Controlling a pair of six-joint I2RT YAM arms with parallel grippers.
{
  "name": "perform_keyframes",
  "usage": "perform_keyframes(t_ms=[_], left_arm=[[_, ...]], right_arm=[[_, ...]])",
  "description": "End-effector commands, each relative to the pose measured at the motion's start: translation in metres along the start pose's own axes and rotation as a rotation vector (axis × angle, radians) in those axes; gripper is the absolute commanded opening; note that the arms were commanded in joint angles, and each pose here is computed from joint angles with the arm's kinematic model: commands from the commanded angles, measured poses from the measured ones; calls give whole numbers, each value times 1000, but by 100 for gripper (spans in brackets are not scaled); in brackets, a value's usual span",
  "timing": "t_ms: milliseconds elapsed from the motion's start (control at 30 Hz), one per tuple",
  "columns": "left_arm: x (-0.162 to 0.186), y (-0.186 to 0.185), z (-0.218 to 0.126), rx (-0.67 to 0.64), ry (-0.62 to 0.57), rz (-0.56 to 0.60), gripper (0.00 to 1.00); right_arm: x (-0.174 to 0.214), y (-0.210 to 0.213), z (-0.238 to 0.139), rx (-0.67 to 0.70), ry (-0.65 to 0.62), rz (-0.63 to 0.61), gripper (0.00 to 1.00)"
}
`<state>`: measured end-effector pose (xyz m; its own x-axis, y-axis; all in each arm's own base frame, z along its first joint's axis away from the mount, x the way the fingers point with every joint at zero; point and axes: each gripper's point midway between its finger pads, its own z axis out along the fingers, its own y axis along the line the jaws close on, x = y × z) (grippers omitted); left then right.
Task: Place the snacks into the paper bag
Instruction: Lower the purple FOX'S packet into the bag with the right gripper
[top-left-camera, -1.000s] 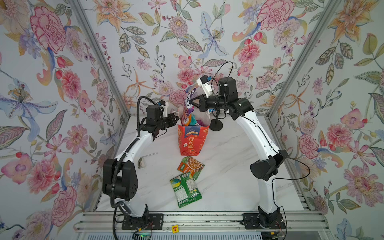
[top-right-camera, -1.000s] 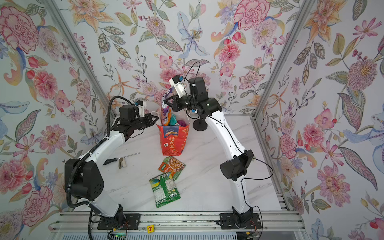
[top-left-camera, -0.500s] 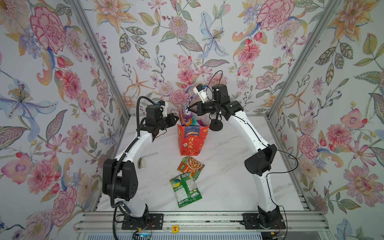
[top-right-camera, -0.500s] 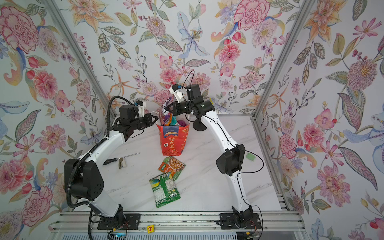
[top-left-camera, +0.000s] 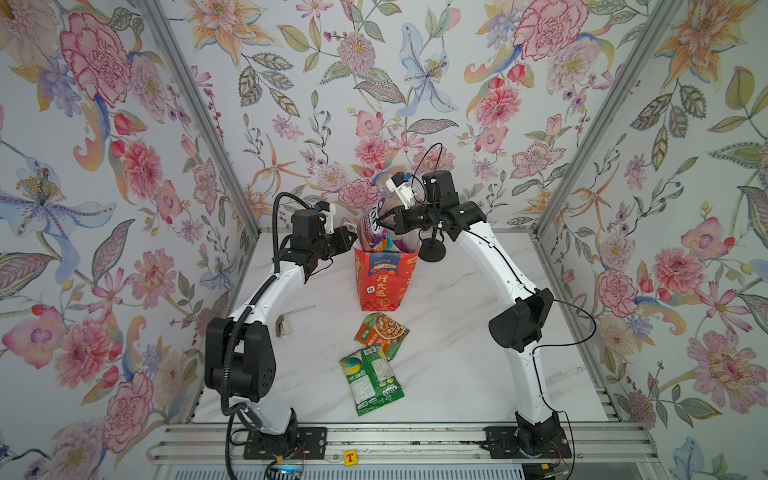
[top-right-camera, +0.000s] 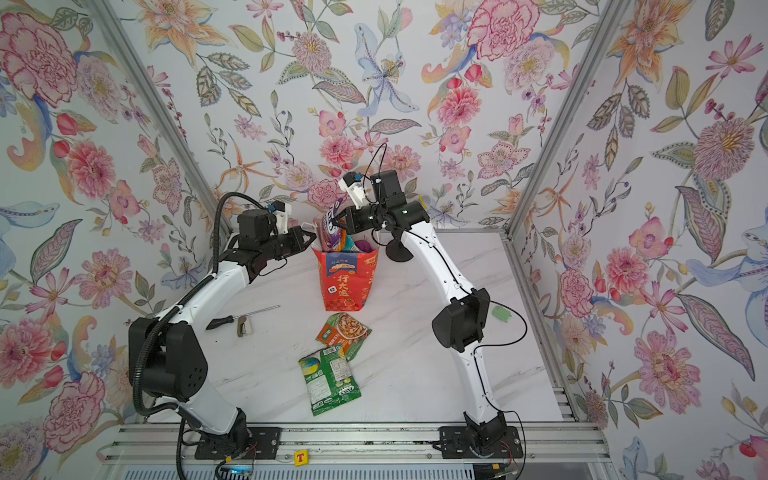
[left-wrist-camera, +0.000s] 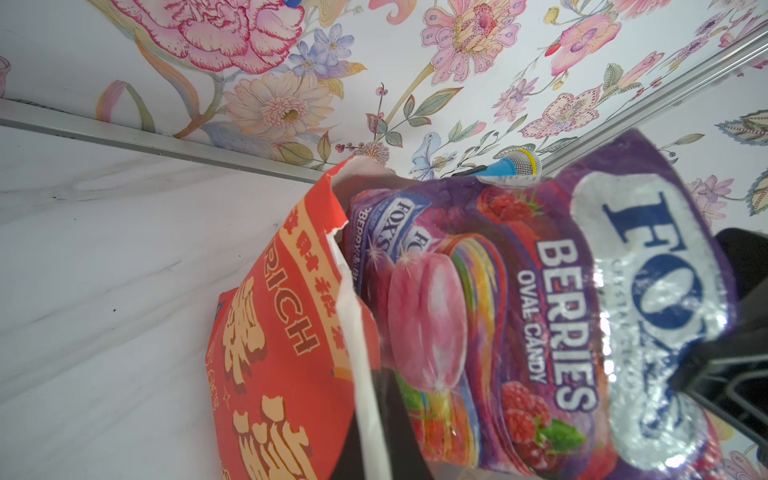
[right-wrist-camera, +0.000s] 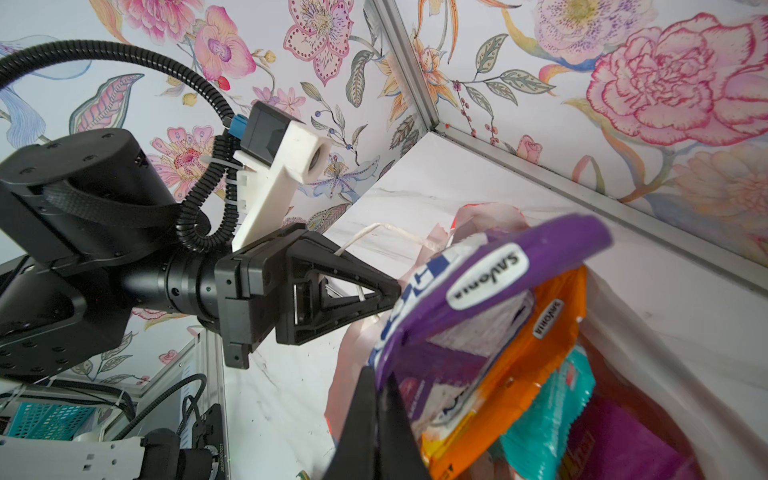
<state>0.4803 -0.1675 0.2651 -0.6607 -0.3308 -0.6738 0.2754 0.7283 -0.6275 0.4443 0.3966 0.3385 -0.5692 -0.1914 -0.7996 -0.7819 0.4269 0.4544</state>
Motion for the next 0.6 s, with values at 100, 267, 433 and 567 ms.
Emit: perform_keyframes(t_ms=[100,267,433,567], left_arm=[[-6,3,-9,-33,-9,15,0],[-7,2,-10,-31,-14,17,0],[-7,2,-10,-30,-12,14,0],[-7,2,-9,-29,-12,12,0]], right_arm=[[-18,34,-23,2,-39,-65,0],[-13,26,-19,32,-23,-33,0],[4,15,0,66,22,-16,0],[14,5,20,80,44,11,0]])
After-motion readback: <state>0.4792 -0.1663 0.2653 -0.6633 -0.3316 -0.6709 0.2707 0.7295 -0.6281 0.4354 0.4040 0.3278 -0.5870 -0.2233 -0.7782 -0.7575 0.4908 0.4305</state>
